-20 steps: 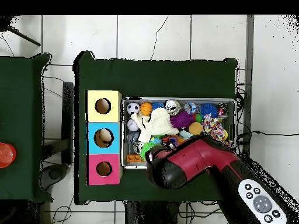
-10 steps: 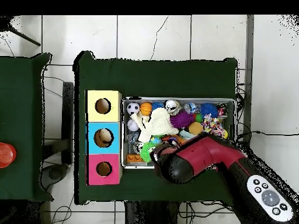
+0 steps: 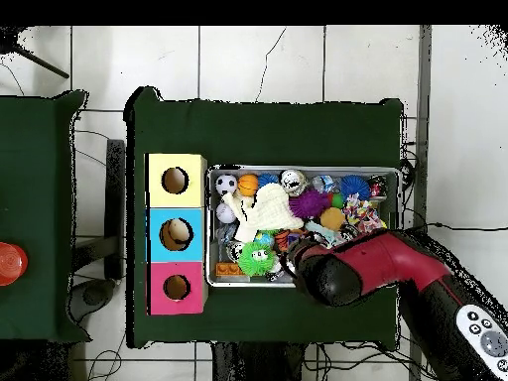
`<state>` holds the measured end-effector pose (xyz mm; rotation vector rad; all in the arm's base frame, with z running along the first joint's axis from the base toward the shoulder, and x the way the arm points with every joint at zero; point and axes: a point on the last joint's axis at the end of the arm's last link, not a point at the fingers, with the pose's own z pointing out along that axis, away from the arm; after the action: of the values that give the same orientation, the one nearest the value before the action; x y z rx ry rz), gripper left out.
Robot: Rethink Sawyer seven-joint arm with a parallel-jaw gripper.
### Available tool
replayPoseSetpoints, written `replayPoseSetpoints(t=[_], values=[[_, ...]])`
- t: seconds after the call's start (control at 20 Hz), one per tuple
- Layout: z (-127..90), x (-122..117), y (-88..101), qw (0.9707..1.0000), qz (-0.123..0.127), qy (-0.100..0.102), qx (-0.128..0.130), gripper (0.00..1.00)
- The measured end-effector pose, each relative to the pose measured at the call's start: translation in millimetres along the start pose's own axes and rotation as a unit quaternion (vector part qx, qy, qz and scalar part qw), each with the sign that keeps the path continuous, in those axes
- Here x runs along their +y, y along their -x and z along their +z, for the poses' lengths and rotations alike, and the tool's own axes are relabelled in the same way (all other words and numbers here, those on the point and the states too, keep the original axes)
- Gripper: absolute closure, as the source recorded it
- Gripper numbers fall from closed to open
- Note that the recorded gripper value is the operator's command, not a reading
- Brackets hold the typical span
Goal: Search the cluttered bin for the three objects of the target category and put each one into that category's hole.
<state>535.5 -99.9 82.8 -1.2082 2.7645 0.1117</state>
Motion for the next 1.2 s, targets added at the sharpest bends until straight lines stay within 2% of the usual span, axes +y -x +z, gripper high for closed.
replayPoseSetpoints(t=[0.2,0.55,0.75,0.95,1.2], values=[[-3,-13,-13.5,0.9997,-0.022,-0.006,-0.001,0.0],[-1,-16,-20.8,0.9994,-0.031,-0.012,0.002,0.0],[7,-13,-26.0,0.9991,-0.039,-0.012,0.005,0.0],[19,-7,-32.7,0.9992,-0.039,-0.003,0.005,0.0],[44,4,-40.4,0.9993,-0.031,0.021,0.0,0.0]])
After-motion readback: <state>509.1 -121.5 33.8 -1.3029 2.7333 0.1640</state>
